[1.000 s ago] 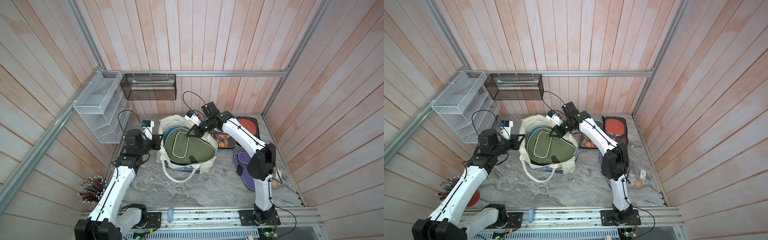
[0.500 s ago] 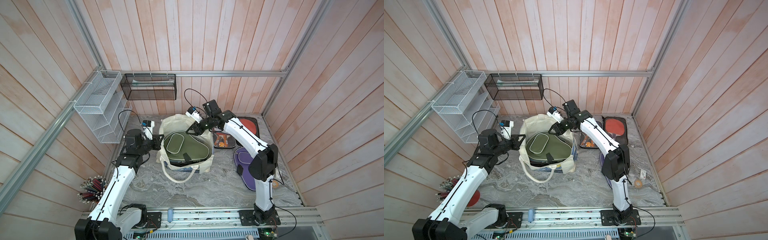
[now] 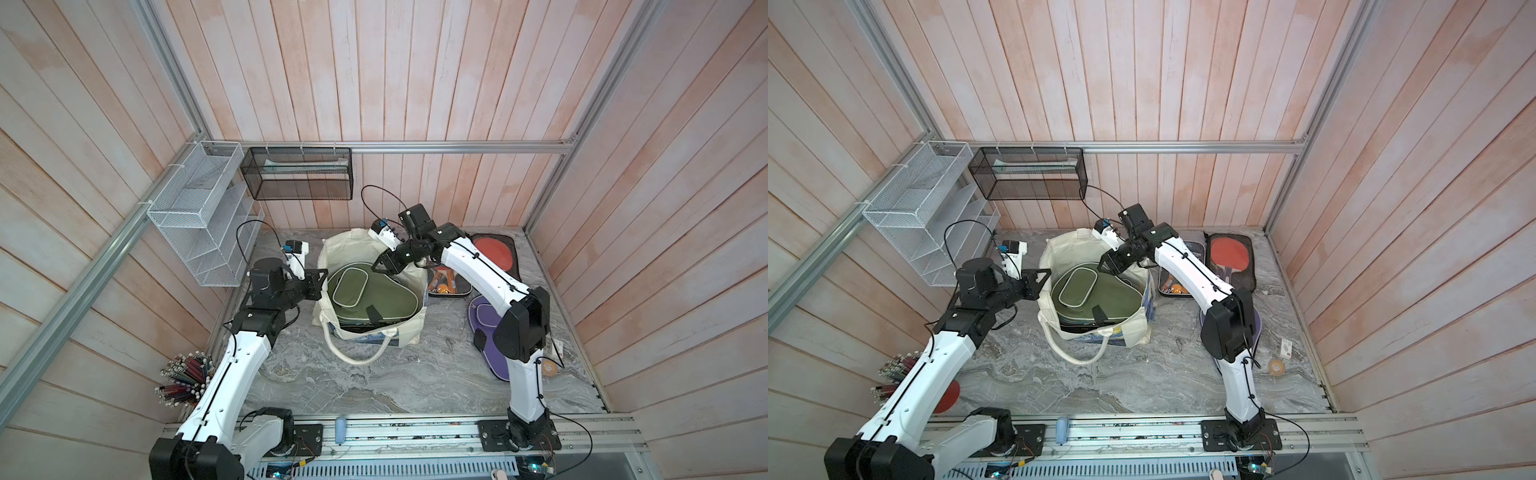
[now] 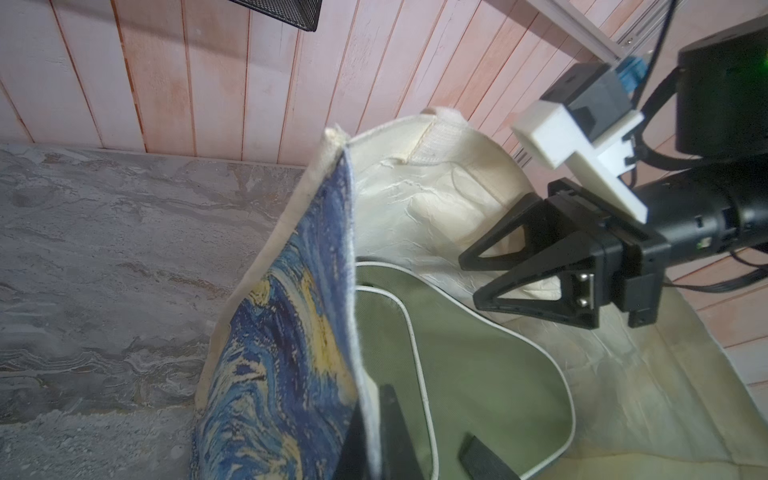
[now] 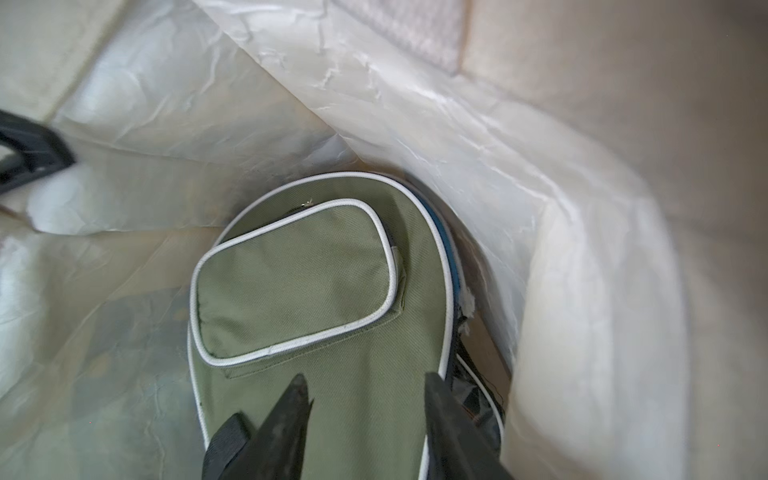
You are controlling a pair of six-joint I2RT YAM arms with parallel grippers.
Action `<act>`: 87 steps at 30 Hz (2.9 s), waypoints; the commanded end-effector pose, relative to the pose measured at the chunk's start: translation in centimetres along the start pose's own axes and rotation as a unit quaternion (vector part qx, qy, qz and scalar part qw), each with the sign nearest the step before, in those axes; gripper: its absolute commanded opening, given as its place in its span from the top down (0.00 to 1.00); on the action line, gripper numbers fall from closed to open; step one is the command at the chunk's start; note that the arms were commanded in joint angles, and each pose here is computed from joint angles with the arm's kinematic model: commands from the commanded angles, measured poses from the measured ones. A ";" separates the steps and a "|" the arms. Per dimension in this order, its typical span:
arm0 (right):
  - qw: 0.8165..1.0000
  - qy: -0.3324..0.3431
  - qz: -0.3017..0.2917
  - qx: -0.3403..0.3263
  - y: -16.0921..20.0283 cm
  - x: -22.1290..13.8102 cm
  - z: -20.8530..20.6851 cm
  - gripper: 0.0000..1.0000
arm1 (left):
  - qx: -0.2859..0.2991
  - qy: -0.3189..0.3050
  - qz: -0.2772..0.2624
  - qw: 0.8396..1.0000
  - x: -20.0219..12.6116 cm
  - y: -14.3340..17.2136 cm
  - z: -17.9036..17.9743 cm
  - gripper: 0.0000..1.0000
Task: Remove the ping pong set from the canvas bag
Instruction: Pick up the ping pong set from the canvas bag, then move the canvas bag to the center of the board.
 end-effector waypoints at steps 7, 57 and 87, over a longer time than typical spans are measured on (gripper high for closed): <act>0.995 0.042 0.079 0.035 3.0 3.6 -1.3 0.53 | 0.026 0.023 -0.042 0.999 -0.4 -2.0 -1.1 1.00; 0.943 0.157 -0.280 -0.090 -9.3 -21.8 1.9 1.00 | 0.025 0.027 -0.044 0.998 -0.6 -1.8 -1.2 1.00; 0.843 0.361 -0.250 0.310 16.4 -27.4 -1.4 1.00 | 0.032 -0.028 -0.083 0.996 -0.8 -4.5 -0.1 1.00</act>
Point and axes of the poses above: each gripper's point midway between its finger pads, its own x axis out along the fingers, its own z axis along the line the jaws close on, y = z × x, the point moved 7 cm from there along -x, back along the fingers, and after that the axes turned 9 degrees about -x, right-handed, at the moved point
